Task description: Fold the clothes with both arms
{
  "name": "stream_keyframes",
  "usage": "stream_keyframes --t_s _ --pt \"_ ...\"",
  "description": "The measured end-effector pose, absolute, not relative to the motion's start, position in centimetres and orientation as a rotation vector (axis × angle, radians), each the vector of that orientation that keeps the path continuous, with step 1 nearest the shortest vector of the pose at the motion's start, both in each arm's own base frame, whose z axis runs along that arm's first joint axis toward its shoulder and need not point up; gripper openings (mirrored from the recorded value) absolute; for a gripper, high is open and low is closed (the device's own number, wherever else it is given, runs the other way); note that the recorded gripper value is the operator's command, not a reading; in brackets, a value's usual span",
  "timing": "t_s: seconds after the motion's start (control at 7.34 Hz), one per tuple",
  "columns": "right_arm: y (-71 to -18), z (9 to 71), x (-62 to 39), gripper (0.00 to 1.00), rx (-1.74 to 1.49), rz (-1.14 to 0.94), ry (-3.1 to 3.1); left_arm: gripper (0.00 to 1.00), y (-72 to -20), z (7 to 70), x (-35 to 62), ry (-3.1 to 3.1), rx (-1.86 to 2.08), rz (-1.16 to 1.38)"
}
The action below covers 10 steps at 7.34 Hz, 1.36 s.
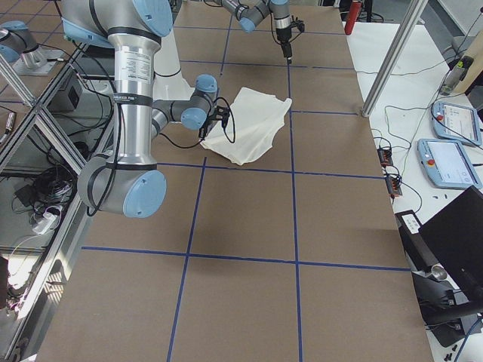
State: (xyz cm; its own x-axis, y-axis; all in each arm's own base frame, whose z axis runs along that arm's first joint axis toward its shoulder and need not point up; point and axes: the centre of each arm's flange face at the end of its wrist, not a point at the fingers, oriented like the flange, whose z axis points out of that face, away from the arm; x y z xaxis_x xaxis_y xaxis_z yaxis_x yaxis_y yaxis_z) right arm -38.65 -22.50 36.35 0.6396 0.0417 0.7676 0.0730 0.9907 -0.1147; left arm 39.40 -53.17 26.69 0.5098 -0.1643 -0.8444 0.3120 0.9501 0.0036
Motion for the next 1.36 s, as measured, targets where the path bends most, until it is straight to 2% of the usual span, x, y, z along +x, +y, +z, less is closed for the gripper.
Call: stream_keyframes --t_s 0.68,0.95,1.36 --pt "-30.4 31.0 -35.8 1.00 0.010 0.137 -0.991 0.72 -37.4 25.4 50.2 1.045 -0.090 -0.408" --pt "-31.8 30.7 -34.9 1.00 0.031 0.169 -0.997 0.65 -35.7 26.3 52.3 1.020 -0.110 -0.410" --pt "-32.7 30.4 -34.6 1.00 0.042 0.185 -1.002 0.60 -35.7 27.3 53.4 0.994 -0.116 -0.414"
